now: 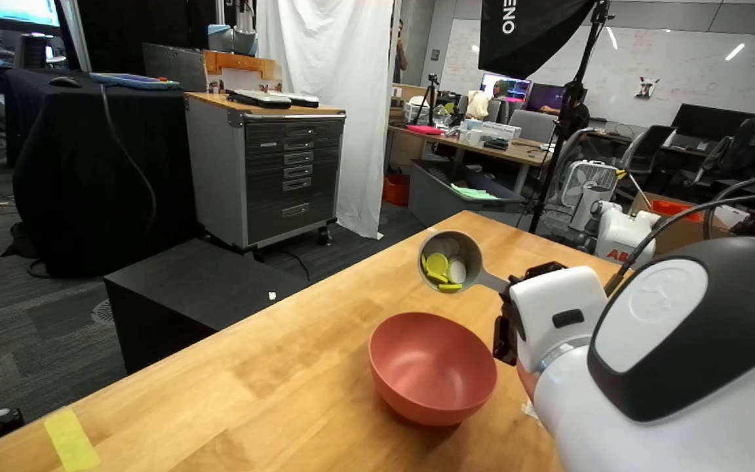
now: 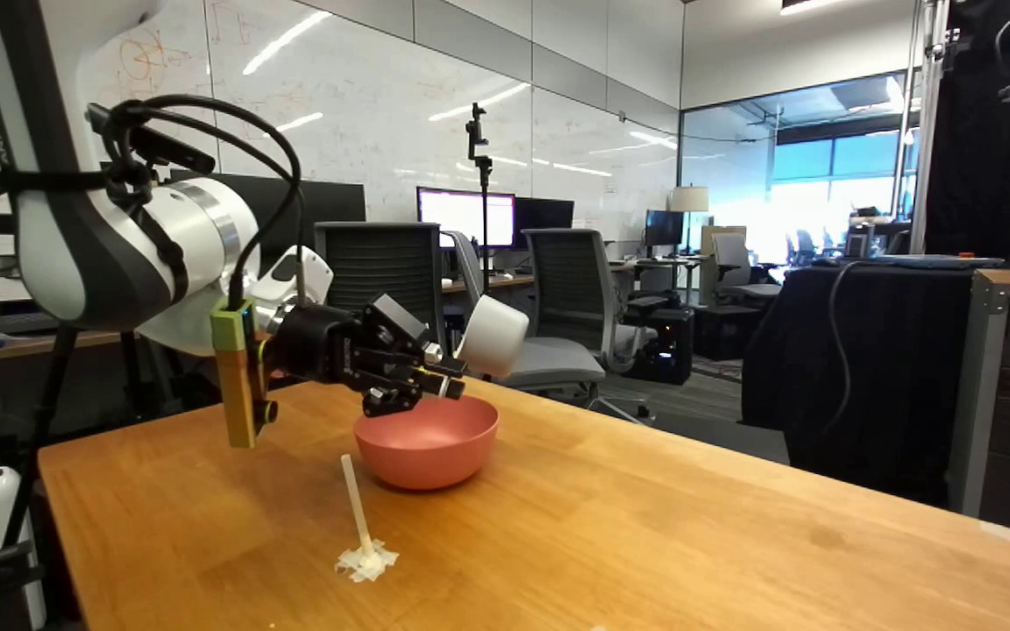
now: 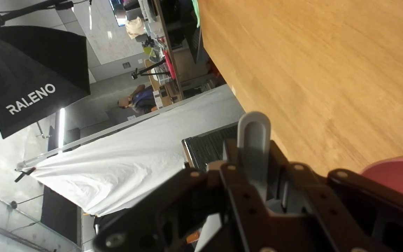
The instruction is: Pour the contents of the cup into the bowl
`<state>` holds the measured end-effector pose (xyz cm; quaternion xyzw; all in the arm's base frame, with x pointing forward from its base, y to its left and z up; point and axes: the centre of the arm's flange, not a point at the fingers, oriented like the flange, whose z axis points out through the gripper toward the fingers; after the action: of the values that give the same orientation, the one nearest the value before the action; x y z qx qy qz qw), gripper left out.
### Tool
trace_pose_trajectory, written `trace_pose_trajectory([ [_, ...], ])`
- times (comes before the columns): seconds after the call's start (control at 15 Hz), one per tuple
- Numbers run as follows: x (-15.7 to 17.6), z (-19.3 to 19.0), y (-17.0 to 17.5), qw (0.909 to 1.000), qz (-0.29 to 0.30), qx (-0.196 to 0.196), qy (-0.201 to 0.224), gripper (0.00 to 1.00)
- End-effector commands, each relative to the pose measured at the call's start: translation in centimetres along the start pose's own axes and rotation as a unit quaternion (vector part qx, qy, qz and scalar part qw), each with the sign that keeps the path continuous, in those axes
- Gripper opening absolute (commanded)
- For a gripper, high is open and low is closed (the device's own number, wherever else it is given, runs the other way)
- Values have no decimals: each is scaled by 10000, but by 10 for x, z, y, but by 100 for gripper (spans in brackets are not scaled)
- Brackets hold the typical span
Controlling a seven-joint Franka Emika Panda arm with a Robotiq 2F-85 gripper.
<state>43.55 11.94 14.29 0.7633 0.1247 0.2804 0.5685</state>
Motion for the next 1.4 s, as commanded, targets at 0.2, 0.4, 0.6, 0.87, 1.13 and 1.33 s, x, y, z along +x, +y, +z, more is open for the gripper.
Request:
trace_pose_trajectory([
  [0.2, -8, -2, -4, 9980, 94, -472, 409, 11],
  [0.4, -12, -1, -6, 9968, 99, -613, 501, 11],
  [0.6, -15, -1, -9, 9954, 95, -730, 616, 11],
  [0.87, -17, 0, -11, 9930, 115, -915, 733, 11],
  [1.13, -19, 2, -12, 9895, 146, -1137, 877, 11],
  [1.33, -20, 3, -12, 9875, 167, -1257, 932, 11],
])
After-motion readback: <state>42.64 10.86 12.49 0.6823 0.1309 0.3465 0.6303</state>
